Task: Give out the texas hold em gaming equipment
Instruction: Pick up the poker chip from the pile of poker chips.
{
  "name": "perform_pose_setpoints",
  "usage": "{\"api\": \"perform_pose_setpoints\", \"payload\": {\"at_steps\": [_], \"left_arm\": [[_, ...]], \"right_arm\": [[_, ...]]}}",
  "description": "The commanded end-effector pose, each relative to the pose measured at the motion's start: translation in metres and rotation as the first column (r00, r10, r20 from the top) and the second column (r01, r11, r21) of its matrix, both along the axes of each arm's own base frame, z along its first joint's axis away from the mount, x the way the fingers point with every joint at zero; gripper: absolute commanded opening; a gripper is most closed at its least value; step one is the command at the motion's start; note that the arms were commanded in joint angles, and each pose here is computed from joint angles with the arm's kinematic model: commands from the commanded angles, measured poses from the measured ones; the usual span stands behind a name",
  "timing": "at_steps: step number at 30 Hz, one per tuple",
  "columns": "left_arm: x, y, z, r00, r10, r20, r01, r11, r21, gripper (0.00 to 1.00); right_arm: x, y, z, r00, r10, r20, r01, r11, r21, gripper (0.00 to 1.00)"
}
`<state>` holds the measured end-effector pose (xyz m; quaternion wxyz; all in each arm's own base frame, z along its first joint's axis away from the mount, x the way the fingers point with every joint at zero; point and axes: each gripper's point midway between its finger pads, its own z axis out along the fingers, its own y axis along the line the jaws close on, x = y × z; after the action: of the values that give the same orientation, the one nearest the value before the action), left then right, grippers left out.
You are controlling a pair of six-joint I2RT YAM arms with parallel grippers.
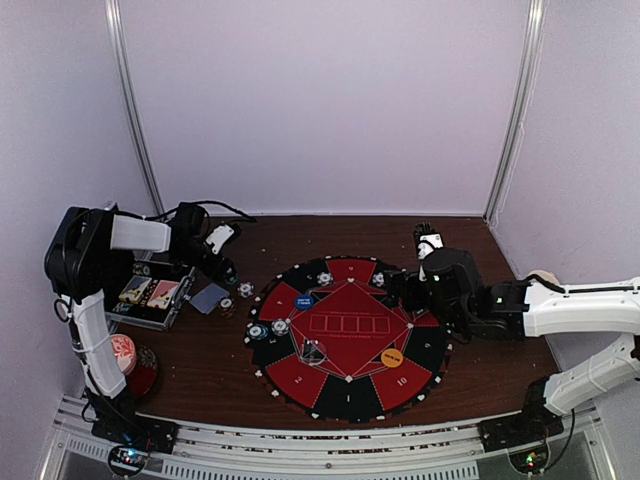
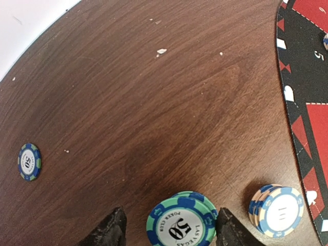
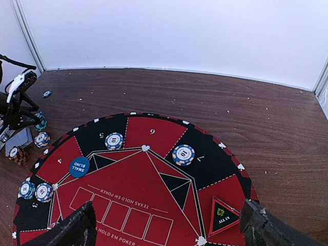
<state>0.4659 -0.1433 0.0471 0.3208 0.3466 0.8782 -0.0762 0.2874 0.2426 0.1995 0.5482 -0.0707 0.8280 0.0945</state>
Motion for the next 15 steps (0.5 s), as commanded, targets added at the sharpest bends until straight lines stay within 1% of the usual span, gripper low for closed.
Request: {"api": "perform_pose_setpoints", "payload": {"at_steps": [1,4,11,15], "left_arm": [[0.0055,0.0001,0.0011,1.0,-0.008,0.0,0.008,1.0,-0.014,0.58],[0.0042,-0.001,0.0009,1.0,-0.015,-0.005,0.015,1.0,-0.019,0.54],[0.0023,-0.0015,0.0,1.0,-0.019,-0.012,0.018,1.0,-0.021,0.55],[0.0021,-0.0008,-0.0008,1.0,-0.016,-0.015,0.016,1.0,-0.019,0.54]], "right_arm": [[0.0029,0.0034,0.0118,1.0,-0.01,0.025,0.009,1.0,0.013,0.98],[0.0029,0.0036,0.0112,1.0,-0.009,0.025,0.009,1.0,0.012,0.98],[0.0029,0.0033,0.0118,1.0,-0.01,0.025,0.009,1.0,0.012,0.98],[0.0028,0.0034,0.0118,1.0,-0.009,0.025,0.009,1.0,0.013,0.98]]}}
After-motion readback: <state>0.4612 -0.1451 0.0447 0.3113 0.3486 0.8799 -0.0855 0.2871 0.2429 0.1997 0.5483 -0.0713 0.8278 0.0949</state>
